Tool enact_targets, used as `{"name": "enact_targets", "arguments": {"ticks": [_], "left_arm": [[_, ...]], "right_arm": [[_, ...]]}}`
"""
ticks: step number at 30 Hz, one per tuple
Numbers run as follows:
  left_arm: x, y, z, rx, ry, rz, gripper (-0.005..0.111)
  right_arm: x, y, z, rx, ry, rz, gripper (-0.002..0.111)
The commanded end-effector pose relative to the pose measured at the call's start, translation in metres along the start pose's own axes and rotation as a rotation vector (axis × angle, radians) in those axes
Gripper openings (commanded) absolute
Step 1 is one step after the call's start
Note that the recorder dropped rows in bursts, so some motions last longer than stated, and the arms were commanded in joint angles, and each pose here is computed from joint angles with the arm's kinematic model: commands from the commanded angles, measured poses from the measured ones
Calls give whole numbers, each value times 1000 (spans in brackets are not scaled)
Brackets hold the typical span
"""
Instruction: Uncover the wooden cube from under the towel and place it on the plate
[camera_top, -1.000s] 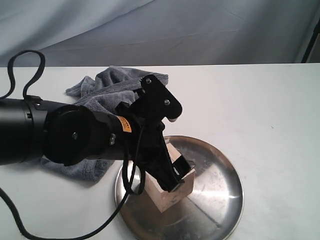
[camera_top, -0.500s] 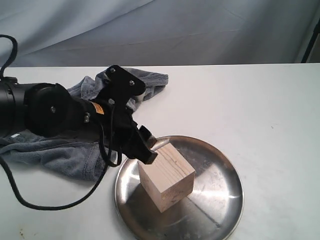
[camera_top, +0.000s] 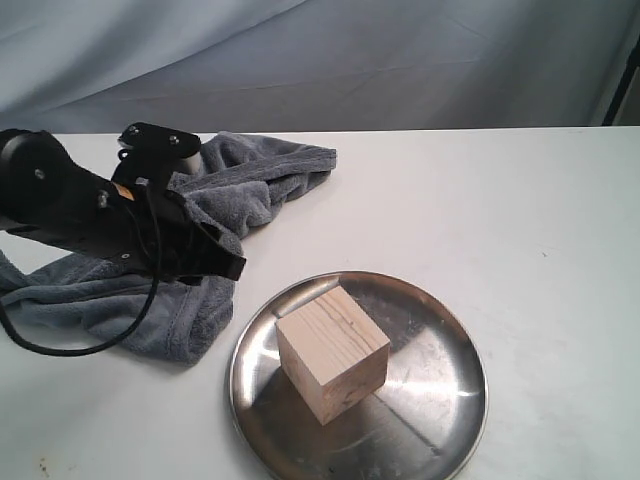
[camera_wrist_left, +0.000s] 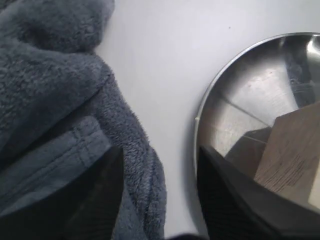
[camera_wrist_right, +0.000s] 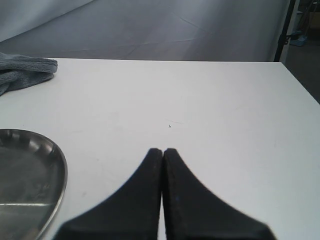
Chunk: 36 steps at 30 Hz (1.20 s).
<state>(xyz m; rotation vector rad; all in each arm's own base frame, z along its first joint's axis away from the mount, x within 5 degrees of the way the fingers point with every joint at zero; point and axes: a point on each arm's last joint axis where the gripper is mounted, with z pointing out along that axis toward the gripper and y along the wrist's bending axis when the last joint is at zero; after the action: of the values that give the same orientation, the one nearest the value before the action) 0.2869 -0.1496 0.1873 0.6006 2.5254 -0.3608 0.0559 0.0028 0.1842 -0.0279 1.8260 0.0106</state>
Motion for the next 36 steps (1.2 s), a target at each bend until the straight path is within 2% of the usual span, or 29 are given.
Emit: {"name": "enact_targets", "arguments": {"ticks": [1,7,11,15,18,21,24,27,31,33,36], "left_arm": [[0,8,-4,-2,14,-47,46],[2,7,-4,7,42,-40,43],[4,9,-5,-14,66,19,24],[9,11,-5,-31,114,-15,0],[16,21,-7,-103,186,-128,0],[29,41,-14,-229,306,-249,0],[43,63,-26,-396,449,-311,0],[49,77,-43,-523,501,-339,0],[50,79,-63,-581,523,-339,0],[56,76,-80,-607,584,-361,0],[63,71,-97,-614,567,-371,0]], "right_arm": [[1,0,1,-3,2,-2,0],[1,0,1,-3,2,-2,0],[1,0,1,-3,2,-2,0],[1,0,1,-3,2,-2,0],[1,0,1,-3,2,-2,0],[1,0,1,-3,2,-2,0],[1,0,1,-3,2,-2,0],[1,0,1,-3,2,-2,0],[1,0,1,-3,2,-2,0],[1,0,1,-3,2,-2,0],[1,0,1,-3,2,-2,0]]}}
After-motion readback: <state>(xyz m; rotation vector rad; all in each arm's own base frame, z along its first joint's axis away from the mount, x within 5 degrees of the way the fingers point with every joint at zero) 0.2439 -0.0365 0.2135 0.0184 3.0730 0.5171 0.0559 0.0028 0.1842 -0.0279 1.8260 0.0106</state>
